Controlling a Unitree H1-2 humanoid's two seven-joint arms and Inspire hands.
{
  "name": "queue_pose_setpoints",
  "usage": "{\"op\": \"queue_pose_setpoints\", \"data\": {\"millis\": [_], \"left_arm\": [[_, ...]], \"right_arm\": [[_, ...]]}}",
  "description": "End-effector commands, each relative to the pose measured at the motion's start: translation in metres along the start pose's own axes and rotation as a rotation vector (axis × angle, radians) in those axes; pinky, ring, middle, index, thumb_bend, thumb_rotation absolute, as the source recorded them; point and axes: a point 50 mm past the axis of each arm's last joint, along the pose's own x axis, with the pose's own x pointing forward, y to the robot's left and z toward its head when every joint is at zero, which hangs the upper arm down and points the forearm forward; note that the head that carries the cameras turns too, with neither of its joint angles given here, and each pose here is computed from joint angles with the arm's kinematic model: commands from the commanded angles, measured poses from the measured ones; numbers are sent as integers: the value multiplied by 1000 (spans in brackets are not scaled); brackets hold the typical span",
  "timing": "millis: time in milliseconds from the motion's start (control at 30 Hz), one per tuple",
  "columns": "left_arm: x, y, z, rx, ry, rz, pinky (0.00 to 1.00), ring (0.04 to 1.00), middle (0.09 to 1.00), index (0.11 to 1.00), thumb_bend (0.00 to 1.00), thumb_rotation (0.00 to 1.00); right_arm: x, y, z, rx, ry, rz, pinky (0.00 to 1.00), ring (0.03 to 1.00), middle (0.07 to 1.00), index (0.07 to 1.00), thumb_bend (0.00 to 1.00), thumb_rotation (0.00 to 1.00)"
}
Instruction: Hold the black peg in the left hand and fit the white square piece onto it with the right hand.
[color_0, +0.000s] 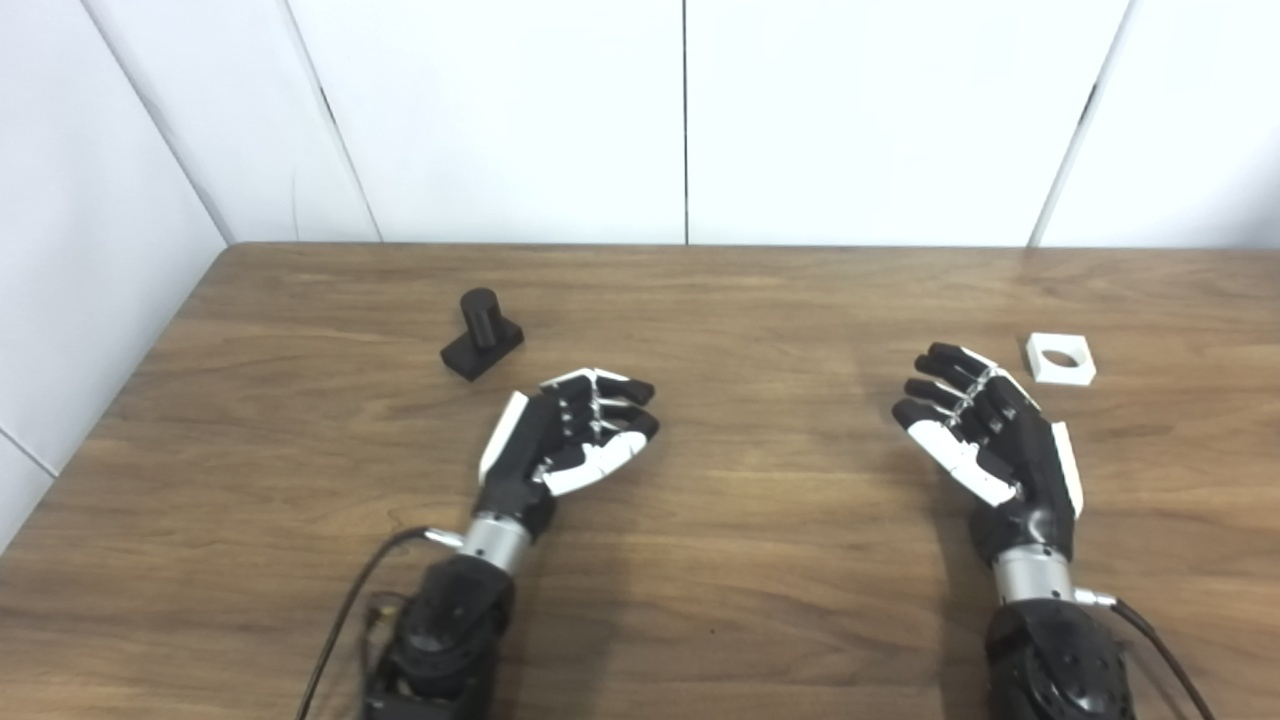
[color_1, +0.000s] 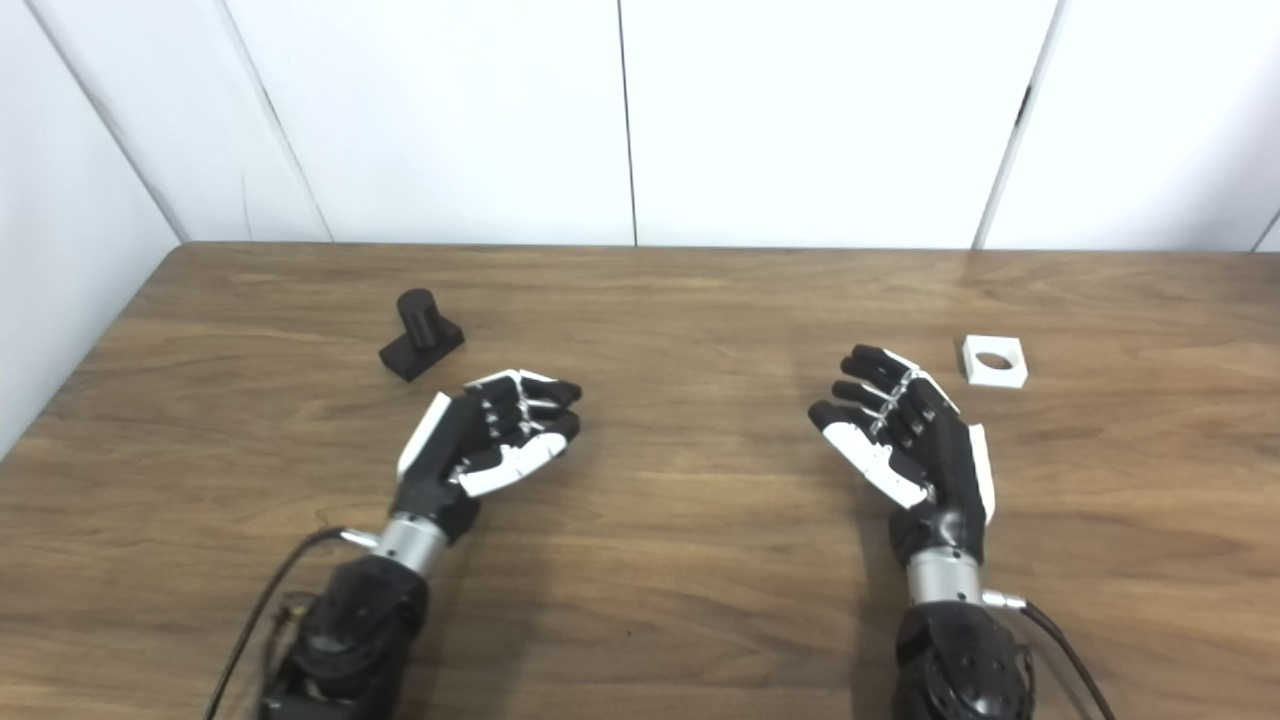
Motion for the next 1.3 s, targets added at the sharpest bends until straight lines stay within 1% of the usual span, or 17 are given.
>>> {"op": "queue_pose_setpoints", "data": {"millis": [0,67,100,133,267,400,533,633,733,867,933,1000,1167,1267], "left_arm": [[13,14,30,83,-93,-13,453,586,663,497,504,65],[14,22,37,151,-98,-16,473,590,658,497,504,62],[15,27,40,191,-99,-19,498,603,655,497,505,62],[15,30,43,222,-99,-23,536,625,652,497,507,64],[17,42,58,319,-95,-35,519,622,649,496,508,64],[19,54,77,412,-67,-41,499,611,650,496,508,64],[24,68,101,517,-32,-68,495,615,662,496,509,65],[27,75,113,575,-20,-68,495,619,668,496,510,64],[31,83,123,653,-21,-65,507,622,670,496,511,66],[36,91,137,765,-29,-72,518,646,699,496,511,70],[39,95,143,813,-29,-65,532,665,711,607,648,132],[41,101,150,868,-30,-44,542,676,717,652,714,176],[48,115,164,1051,-13,35,566,703,725,663,759,223],[52,123,168,1139,15,76,557,717,749,676,755,239]], "right_arm": [[3,-3,5,13,-41,13,591,669,710,683,701,168],[3,-4,5,16,-40,11,595,670,709,682,703,155],[4,-4,5,13,-40,12,593,669,709,683,702,154],[4,-4,5,8,-41,12,592,670,712,685,707,174],[6,-5,6,3,-41,9,589,668,710,680,724,197],[7,-5,6,8,-46,14,596,671,715,681,724,200],[7,-5,5,4,-45,14,587,668,712,680,715,186],[8,-4,4,15,-38,19,585,665,709,680,715,178],[8,-3,4,18,-32,22,577,665,709,679,719,183],[9,-3,3,18,-30,27,576,664,706,678,722,186],[9,-3,3,11,-30,26,574,662,706,679,726,194],[10,-4,3,5,-30,24,576,663,713,680,733,209],[10,-5,2,0,-27,20,577,667,722,680,726,200],[11,-6,1,5,-29,23,572,666,722,683,724,189]]}}
